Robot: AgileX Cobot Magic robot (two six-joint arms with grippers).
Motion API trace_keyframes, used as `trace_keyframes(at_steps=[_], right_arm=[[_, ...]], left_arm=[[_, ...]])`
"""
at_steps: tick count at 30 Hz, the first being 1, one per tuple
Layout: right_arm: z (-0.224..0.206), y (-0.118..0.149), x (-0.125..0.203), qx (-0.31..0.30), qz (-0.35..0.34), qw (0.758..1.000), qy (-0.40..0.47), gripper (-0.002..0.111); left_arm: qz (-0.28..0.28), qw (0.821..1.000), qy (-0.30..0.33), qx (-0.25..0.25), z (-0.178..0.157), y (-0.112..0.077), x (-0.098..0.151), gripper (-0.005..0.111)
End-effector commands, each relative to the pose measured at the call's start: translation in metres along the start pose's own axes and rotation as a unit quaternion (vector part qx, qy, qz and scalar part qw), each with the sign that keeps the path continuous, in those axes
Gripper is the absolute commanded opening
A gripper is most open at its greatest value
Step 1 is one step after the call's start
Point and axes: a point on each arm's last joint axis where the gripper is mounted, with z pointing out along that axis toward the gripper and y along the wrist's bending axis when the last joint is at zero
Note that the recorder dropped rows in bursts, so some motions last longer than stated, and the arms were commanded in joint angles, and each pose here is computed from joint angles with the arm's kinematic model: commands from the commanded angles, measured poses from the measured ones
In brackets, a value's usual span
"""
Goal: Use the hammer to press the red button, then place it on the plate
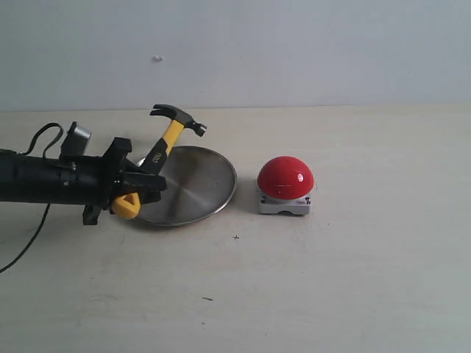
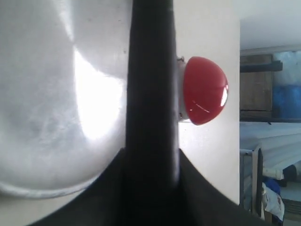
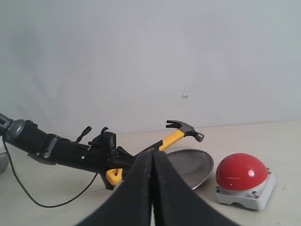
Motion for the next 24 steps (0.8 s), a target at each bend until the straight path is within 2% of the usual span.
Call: trace_keyframes(at_steps=[1,9,24], right_arm=[[0.0,0.001,0.001,-0.011,-0.008,1.0,0.001,0.0],[0.0,0.002,0.001,-0.014,-0.008,1.0,0.002,0.0],[0.0,0.003,0.002,-0.017,-0.009,1.0,0.002,0.0]], left_arm=[[0.014,0.999,-0.008,0.035,0.004,-0.021,-0.008,0.0],[0.012,1.0,-0.015,-0.005,0.012,-0.016,-0.006,0.0],[-0.008,1.0,0.014,-0.018,0.032,0.0,0.007,0.0]])
